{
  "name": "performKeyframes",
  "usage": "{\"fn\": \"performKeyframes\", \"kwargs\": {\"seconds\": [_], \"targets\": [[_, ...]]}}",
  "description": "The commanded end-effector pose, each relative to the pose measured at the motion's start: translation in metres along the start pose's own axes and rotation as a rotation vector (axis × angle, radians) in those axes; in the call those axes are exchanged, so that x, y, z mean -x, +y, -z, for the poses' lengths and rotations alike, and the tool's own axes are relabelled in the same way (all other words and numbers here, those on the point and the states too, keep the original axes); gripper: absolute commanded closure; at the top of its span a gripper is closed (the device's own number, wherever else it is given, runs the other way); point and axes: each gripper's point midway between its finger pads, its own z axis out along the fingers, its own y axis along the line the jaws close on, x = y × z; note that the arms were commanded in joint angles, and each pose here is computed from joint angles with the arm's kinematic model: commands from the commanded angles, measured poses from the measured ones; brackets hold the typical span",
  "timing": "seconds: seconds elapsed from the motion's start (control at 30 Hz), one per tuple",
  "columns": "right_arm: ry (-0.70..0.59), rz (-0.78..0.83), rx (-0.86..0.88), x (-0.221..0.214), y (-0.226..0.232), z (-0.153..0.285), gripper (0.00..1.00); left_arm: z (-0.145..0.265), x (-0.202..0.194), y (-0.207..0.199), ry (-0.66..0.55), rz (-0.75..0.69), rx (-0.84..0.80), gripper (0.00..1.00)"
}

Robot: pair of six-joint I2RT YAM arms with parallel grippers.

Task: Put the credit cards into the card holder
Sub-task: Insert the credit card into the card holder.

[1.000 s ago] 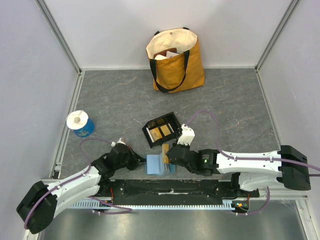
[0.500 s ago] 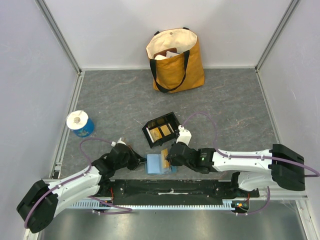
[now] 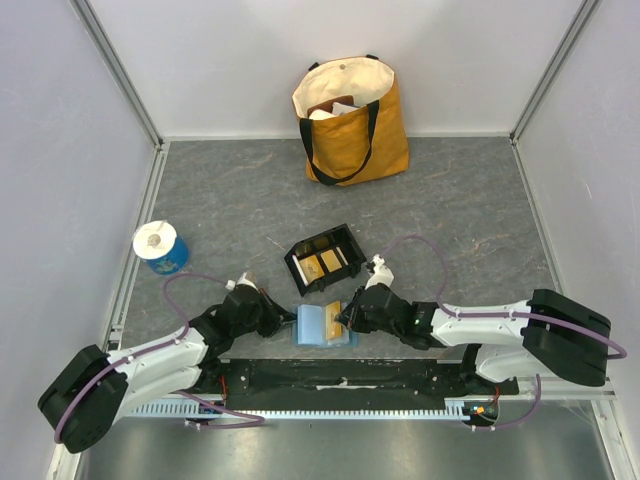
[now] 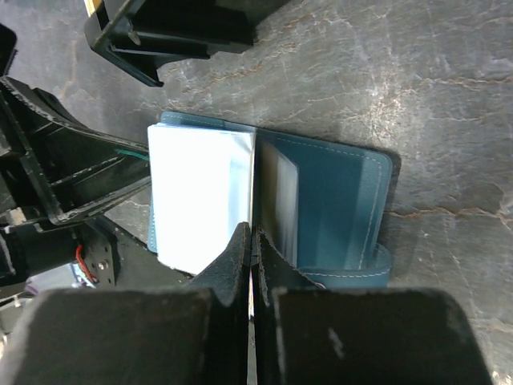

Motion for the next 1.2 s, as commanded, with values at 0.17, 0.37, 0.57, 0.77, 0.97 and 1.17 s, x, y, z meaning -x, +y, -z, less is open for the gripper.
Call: {"fn": "performKeyframes", "kwargs": {"seconds": [0.17, 0.37, 0.57, 0.77, 0.97, 1.17], "targets": [[0.035, -0.079, 0.175, -0.008, 0.023, 0.000, 1.00, -0.003, -0.003, 0.042, 0.011, -0.086, 0.145, 0.98], [0.027, -0.102, 0.197, -0.006, 0.026, 0.005, 1.00, -0.002, -0.003, 0.046, 0.009, -0.084, 0.157, 0.98], [0.003, -0.097, 0.139, -0.003, 0.013, 0.008, 1.00, 0.000, -0.002, 0.045, -0.002, -0.084, 0.155, 0.98], [0.013, -0.118, 0.125, -0.007, 0.004, 0.007, 1.00, 0.000, 0.000, 0.044, -0.011, -0.084, 0.155, 0.98], [0.016, -0.138, 0.151, -0.009, 0.007, 0.006, 1.00, 0.000, 0.000, 0.043, -0.009, -0.085, 0.159, 0.98], [0.015, -0.188, 0.185, -0.009, 0.010, 0.008, 1.00, -0.001, -0.001, 0.046, -0.003, -0.088, 0.170, 0.98]]}}
